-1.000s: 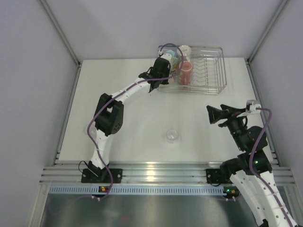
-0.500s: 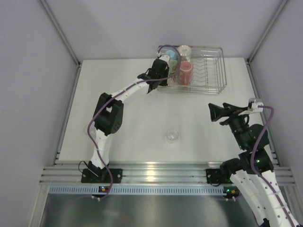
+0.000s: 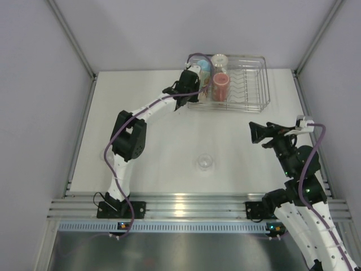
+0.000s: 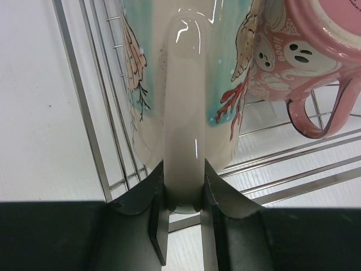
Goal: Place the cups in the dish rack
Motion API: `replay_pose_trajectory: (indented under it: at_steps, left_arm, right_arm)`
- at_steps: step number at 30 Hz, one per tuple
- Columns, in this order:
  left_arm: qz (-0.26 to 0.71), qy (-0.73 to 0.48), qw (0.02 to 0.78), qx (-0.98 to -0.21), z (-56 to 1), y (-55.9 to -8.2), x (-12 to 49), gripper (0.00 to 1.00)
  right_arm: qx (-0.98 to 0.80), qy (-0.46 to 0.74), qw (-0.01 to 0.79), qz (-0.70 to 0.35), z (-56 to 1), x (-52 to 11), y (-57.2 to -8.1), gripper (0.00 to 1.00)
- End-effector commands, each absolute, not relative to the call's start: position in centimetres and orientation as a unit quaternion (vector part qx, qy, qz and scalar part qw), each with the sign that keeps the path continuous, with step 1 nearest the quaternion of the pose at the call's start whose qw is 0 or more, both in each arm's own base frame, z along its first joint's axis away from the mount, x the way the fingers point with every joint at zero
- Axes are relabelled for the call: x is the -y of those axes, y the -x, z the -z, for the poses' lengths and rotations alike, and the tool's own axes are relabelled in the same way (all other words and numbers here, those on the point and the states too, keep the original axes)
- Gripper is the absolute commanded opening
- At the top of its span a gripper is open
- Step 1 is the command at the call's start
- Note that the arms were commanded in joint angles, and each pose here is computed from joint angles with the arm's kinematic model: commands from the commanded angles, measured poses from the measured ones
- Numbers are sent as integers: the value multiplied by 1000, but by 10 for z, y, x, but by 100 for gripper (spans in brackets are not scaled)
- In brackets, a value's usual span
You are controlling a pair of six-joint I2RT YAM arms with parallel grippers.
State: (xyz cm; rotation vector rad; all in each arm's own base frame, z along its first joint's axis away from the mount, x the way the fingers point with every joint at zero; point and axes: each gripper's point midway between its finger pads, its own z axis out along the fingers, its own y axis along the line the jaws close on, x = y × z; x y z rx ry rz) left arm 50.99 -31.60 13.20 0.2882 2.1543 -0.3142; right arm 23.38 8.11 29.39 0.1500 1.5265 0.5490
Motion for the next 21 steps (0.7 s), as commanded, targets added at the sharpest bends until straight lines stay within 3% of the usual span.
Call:
replay_pose_trajectory:
  at_steps: [1, 7, 11, 19, 21]
  left_arm:
    - [170, -107, 531, -823, -195, -528, 330, 0]
    - [163, -98, 581, -791, -222, -531, 321, 0]
    - [168, -90, 615, -765, -243, -528, 315, 0]
    - [183, -99, 640, -740, -256, -522, 314, 0]
    - [191, -101, 640, -737, -250, -520, 315, 0]
  right_arm:
    - [-662, -75, 707, -237, -317, -73, -233, 83]
    - [-665, -81, 701, -245, -316, -81, -252, 83]
    - [-657, -59, 699, -275, -347, -103, -279, 81]
    - [-700, 74, 583, -407, -373, -188, -380, 80]
    - [-720, 78, 550, -417, -352, -201, -411, 80]
